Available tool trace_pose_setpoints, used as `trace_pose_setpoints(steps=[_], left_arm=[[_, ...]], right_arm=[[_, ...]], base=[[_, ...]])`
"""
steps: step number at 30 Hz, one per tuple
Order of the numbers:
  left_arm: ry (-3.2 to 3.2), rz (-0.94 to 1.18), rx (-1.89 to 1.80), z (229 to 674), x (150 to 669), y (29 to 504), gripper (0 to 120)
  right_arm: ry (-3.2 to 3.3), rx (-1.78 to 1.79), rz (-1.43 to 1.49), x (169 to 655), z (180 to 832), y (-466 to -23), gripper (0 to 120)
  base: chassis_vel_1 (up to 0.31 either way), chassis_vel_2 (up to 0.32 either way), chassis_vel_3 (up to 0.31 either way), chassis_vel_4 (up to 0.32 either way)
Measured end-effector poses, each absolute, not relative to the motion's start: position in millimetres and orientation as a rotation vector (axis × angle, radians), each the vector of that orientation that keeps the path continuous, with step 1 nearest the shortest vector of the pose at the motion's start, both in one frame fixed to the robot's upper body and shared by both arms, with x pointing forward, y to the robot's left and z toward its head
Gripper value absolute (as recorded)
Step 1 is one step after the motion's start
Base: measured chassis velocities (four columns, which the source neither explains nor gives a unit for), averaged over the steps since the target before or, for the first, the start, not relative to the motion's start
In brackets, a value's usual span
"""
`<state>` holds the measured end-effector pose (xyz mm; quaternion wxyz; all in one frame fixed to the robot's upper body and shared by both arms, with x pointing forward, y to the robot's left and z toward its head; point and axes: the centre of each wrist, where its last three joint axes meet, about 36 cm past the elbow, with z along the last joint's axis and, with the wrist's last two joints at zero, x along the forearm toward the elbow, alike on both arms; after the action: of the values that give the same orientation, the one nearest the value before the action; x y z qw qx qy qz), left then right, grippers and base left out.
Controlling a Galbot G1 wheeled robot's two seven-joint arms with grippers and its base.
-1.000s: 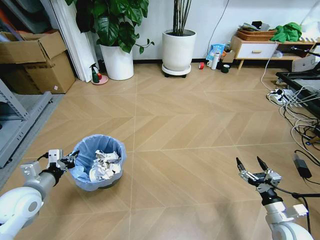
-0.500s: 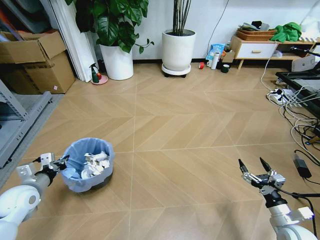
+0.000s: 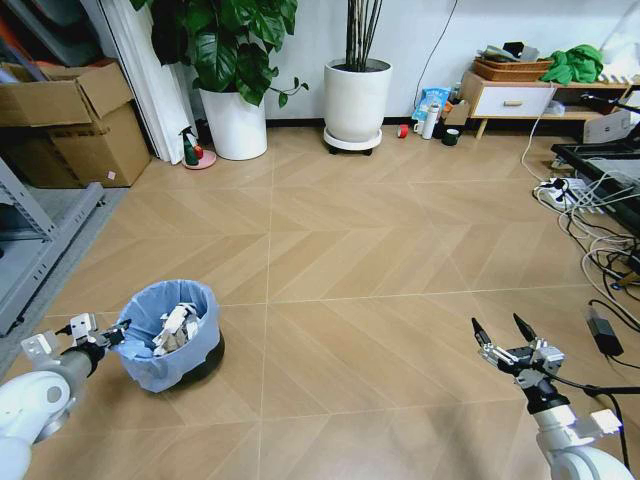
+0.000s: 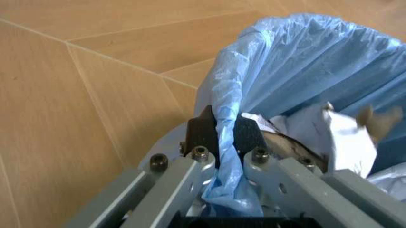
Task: Pick up the trash bin and place the garbage on the floor into it.
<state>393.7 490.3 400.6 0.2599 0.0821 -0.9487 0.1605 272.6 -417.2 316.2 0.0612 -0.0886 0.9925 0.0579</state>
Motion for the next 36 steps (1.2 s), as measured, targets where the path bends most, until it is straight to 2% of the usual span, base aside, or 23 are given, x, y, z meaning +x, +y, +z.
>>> trace_pose_setpoints(steps=[5, 7, 9, 12, 15, 16, 18, 23, 26, 29, 31, 36], left_arm=[[-2.566, 0.422, 0.223, 400, 394, 491, 0], [-2.566, 0.417, 0.220, 399, 394, 491, 10], [-2.566, 0.414, 0.221, 399, 394, 491, 12], [-2.563, 0.405, 0.220, 397, 393, 491, 26], [-2.562, 0.401, 0.221, 396, 393, 491, 32], [-2.562, 0.400, 0.221, 395, 392, 491, 42], [-2.562, 0.398, 0.222, 395, 392, 490, 46], [-2.593, 0.351, 0.272, 401, 393, 489, 64], [-2.687, 0.304, 0.356, 417, 393, 488, 77], [-2.737, 0.306, 0.372, 433, 394, 485, 84], [-2.819, 0.283, 0.347, 459, 394, 478, 97], [-2.939, 0.206, 0.261, 483, 391, 452, 100]], right_arm=[[3.004, -0.266, 0.177, 273, 316, -417, 100], [3.004, -0.264, 0.179, 274, 316, -416, 100], [3.004, -0.265, 0.179, 274, 316, -416, 100], [3.004, -0.266, 0.177, 275, 317, -417, 100], [3.006, -0.265, 0.176, 275, 316, -418, 100], [3.009, -0.265, 0.173, 275, 316, -419, 100], [3.009, -0.266, 0.171, 275, 316, -419, 100], [3.007, -0.249, 0.166, 278, 317, -420, 100], [2.998, -0.245, 0.098, 281, 324, -422, 100], [2.979, -0.252, 0.071, 284, 332, -422, 100], [2.932, -0.251, 0.061, 291, 341, -419, 100], [2.862, -0.197, 0.118, 308, 346, -399, 100]], base=[[0.000, 0.000, 0.000, 0.000], [0.000, 0.000, 0.000, 0.000], [0.000, 0.000, 0.000, 0.000], [0.000, 0.000, 0.000, 0.000], [0.000, 0.000, 0.000, 0.000], [0.000, 0.000, 0.000, 0.000], [0.000, 0.000, 0.000, 0.000], [0.000, 0.000, 0.000, 0.000], [0.000, 0.000, 0.000, 0.000], [0.000, 0.000, 0.000, 0.000], [0.000, 0.000, 0.000, 0.000], [0.000, 0.000, 0.000, 0.000]])
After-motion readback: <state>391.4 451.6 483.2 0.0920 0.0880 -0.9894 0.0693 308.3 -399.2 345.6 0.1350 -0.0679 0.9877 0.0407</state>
